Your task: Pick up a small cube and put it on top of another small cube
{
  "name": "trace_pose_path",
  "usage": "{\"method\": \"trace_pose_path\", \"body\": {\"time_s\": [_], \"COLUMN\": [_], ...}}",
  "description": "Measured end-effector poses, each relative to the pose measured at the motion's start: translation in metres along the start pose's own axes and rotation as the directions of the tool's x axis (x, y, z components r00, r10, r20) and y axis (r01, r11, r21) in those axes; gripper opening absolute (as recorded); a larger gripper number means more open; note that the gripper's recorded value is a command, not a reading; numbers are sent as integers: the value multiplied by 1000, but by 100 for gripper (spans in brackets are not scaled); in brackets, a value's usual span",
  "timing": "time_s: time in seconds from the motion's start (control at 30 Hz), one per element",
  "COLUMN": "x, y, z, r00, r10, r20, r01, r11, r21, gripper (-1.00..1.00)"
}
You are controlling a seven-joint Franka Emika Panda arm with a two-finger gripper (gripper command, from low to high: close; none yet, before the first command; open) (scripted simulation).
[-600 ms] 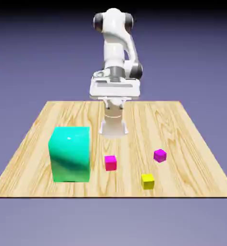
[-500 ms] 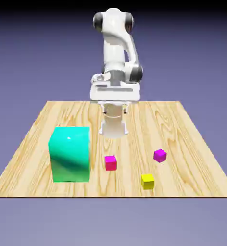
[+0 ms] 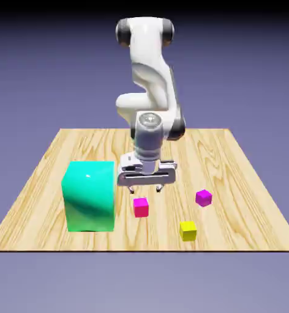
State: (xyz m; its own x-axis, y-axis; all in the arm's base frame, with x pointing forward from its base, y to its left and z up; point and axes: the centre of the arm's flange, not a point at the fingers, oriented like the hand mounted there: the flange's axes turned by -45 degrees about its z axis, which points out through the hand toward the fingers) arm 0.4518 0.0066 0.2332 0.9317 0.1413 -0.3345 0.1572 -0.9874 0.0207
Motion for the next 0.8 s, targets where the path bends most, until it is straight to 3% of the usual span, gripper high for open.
{"method": "trace_pose_path", "body": {"time_s": [0.2,0.27,0.4,0.43,0.5,0.63,0.8], "x": [10,10,-1,-1,-1,10,59], "y": [0,0,0,0,0,0,-34], "z": [68,70,135,136,136,71,46], "r00": [937,934,934,934,934,934,931], "r10": [-31,-32,-32,-32,-32,-32,129], "r20": [347,357,357,357,357,357,343], "r01": [29,30,30,30,29,29,-151], "r11": [1000,999,999,999,999,999,988], "r21": [11,11,11,11,14,14,39], "gripper": [0,0,0,-100,-100,-100,-100]}}
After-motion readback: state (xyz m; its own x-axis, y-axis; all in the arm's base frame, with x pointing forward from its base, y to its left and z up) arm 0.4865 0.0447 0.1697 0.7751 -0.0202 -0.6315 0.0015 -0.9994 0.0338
